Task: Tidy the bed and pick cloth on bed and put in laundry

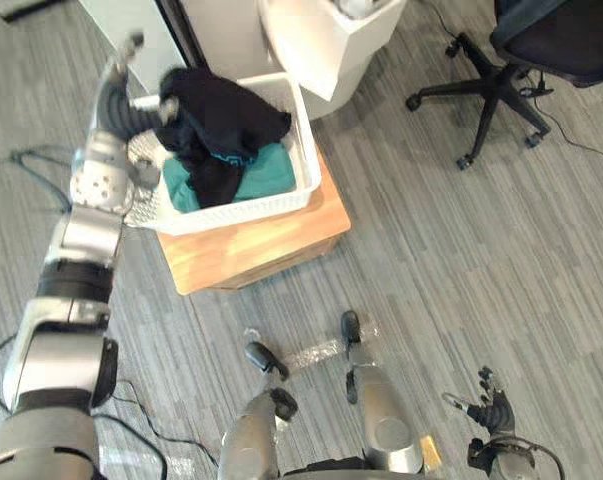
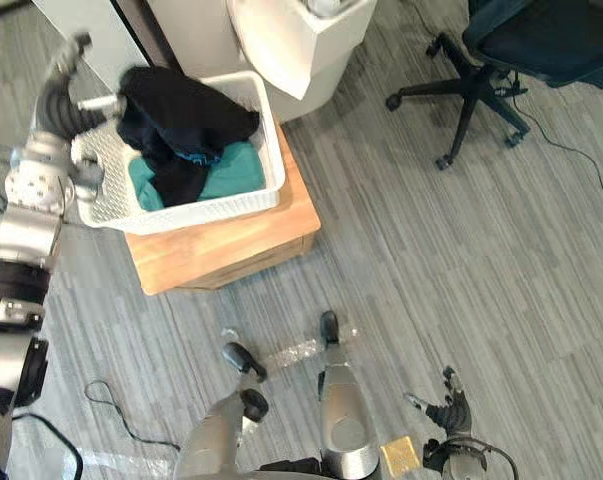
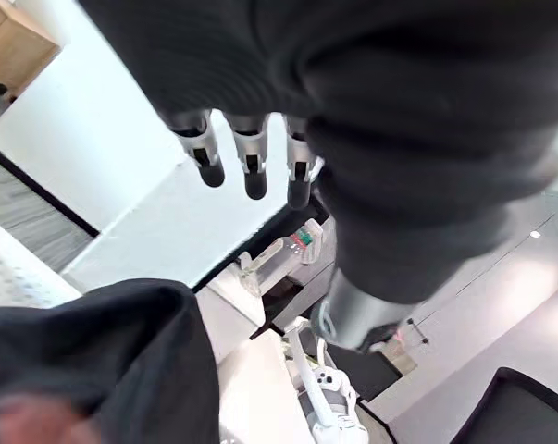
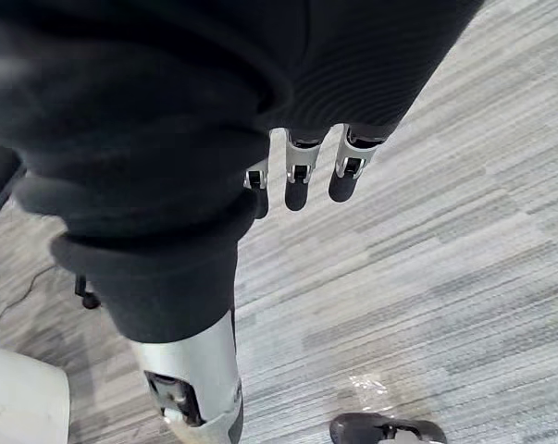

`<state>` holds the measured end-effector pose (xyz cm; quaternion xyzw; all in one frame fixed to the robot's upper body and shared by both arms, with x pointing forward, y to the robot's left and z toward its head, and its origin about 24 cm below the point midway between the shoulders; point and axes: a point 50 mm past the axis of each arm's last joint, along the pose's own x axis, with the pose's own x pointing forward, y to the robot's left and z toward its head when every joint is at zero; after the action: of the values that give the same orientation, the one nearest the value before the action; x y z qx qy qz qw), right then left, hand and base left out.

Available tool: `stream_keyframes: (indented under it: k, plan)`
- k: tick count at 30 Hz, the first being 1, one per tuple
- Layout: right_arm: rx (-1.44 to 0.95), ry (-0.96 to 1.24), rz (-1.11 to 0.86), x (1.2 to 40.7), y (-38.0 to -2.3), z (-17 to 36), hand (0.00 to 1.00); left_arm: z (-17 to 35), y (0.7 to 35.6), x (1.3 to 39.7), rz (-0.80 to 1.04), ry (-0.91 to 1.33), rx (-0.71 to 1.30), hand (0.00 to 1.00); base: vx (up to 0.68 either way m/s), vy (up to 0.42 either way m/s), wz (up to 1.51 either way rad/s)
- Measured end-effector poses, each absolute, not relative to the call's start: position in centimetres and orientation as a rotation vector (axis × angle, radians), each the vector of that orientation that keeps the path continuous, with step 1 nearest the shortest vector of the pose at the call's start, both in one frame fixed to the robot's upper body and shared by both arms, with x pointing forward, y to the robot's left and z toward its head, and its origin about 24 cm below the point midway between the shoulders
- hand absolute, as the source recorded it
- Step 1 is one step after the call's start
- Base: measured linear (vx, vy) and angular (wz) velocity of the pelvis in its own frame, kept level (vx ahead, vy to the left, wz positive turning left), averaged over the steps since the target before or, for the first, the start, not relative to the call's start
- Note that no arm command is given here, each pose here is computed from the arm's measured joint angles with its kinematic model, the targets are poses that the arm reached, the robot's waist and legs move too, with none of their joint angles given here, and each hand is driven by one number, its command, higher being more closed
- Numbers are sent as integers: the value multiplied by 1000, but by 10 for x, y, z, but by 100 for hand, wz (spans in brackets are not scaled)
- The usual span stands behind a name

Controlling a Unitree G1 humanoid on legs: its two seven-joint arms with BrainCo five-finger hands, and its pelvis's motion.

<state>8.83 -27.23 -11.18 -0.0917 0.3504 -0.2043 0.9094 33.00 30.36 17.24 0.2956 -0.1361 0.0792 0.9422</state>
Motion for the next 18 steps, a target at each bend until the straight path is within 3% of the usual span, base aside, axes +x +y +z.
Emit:
stream_keyframes:
  k: [5, 10, 18]
  plan:
    - [-179, 795, -450, 68, -268, -121, 0, 107, 306, 289, 138, -162, 370, 0, 52, -22, 21]
    - [-163, 877, -430, 49, -253, -133, 0, 32, 273, 249, 98, -3, 61, 0, 12, -9, 19]
    - [-95, 775, -318, 70, -230, -132, 0, -51, 224, 192, 96, 315, -118, 0, 15, 2, 16]
